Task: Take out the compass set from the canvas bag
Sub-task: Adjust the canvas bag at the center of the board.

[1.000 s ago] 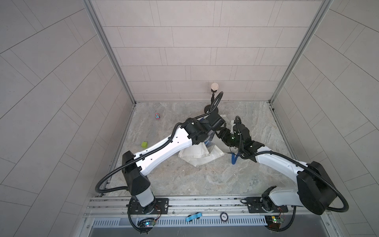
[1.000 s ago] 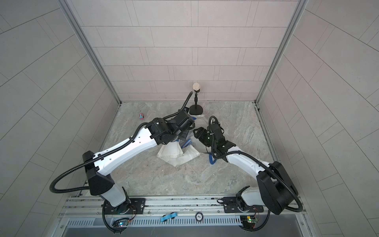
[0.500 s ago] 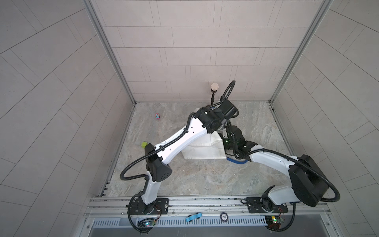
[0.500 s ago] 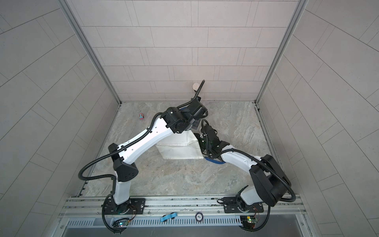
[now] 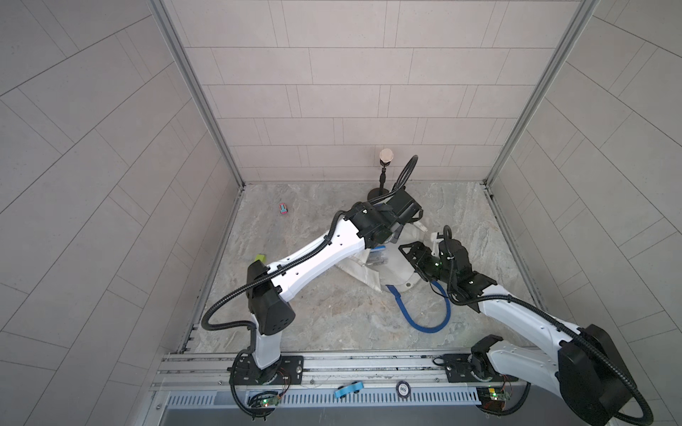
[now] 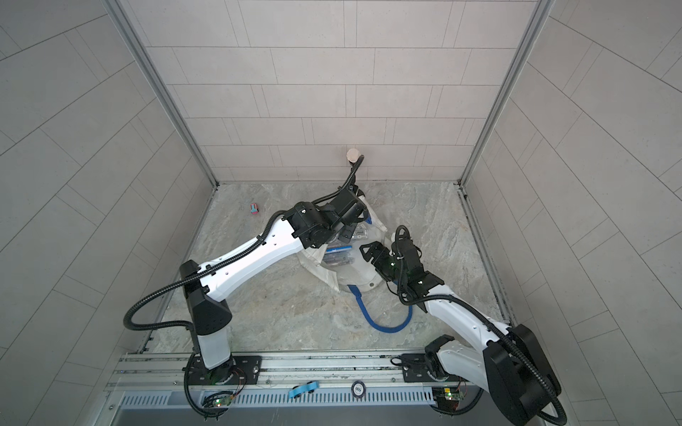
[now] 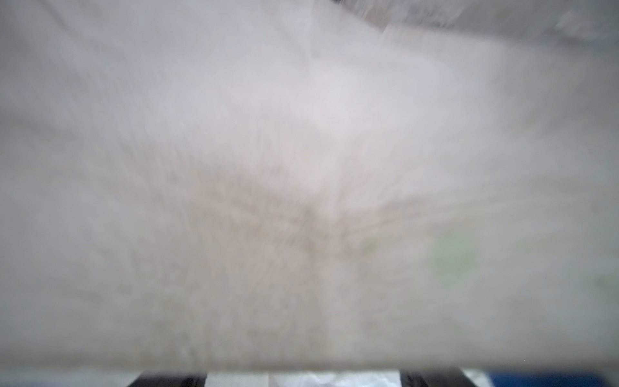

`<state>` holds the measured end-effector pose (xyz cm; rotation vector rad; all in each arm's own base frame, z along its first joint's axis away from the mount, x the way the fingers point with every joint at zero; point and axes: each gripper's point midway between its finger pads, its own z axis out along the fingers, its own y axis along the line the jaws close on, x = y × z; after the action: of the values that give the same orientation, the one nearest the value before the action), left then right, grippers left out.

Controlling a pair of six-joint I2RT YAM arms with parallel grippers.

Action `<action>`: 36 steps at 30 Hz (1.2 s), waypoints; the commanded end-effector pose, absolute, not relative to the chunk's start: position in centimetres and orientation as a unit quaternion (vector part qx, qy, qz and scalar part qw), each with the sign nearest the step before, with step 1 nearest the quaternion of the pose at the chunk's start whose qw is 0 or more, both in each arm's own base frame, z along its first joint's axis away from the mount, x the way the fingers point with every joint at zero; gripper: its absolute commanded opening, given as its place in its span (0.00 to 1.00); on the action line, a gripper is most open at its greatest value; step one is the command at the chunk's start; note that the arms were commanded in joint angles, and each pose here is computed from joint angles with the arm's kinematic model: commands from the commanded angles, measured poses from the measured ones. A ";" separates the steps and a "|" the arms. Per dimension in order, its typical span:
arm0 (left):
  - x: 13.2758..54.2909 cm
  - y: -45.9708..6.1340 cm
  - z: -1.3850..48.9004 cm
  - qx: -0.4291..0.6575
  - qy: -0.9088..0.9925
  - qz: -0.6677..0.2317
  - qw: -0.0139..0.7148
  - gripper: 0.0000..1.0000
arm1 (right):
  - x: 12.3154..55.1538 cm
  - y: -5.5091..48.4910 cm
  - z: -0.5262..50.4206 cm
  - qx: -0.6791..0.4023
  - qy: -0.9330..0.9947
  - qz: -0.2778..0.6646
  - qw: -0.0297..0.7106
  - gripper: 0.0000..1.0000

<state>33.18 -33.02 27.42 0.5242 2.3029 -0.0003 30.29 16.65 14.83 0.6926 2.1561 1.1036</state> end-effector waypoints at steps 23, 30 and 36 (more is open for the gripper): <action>31.7 -34.2 28.2 0.212 0.903 -0.043 0.370 0.00 | 25.2 16.2 17.4 0.218 0.804 0.444 0.331 0.54; 32.3 -34.1 28.9 0.202 0.906 -0.035 0.370 0.00 | 28.3 21.6 16.7 0.200 0.840 0.419 0.280 0.60; 33.3 -34.0 29.1 0.180 0.914 -0.020 0.362 0.00 | 29.3 23.6 14.9 0.233 0.871 0.369 0.225 0.68</action>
<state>33.15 -34.66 27.73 0.5319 2.3632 -0.0572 29.37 24.07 16.23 0.5454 2.3443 1.0960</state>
